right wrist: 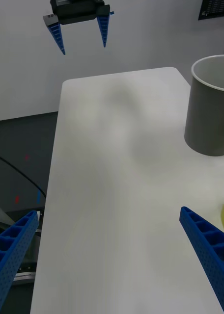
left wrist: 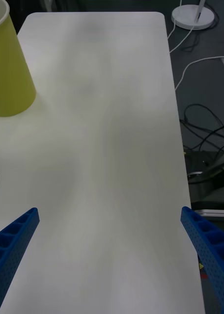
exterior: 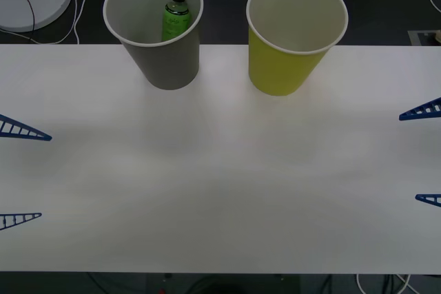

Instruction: Put the can into the green bin and the plastic bottle into the gray bin

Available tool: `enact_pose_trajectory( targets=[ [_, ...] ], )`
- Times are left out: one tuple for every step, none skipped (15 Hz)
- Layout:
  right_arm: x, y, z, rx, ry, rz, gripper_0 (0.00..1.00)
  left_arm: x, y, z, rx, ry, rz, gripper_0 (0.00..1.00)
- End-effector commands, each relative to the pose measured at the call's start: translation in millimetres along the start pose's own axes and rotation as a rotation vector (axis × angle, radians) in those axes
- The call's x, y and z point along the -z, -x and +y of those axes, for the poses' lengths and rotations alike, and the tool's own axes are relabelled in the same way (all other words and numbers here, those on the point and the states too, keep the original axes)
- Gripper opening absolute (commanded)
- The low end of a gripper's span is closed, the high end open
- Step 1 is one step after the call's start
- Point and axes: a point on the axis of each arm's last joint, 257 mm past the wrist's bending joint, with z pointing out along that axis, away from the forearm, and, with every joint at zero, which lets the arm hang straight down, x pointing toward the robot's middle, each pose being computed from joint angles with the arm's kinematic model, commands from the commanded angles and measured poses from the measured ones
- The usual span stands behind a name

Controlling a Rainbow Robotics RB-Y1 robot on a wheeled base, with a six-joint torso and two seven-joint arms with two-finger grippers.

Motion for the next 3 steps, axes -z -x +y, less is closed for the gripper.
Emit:
enact_pose_trajectory(
  targets=[
    [0.0,0.0,0.0,0.0,0.0,0.0,1.0,-0.2,0.3,-0.6,-0.002,-0.002,0.0,1.0],
    [0.0,0.0,0.0,0.0,0.0,0.0,1.0,-0.2,0.3,-0.6,-0.002,-0.002,0.0,1.0],
    [0.0,0.0,0.0,0.0,0.0,0.0,1.0,-0.2,0.3,-0.6,-0.002,-0.002,0.0,1.0]
  ],
)
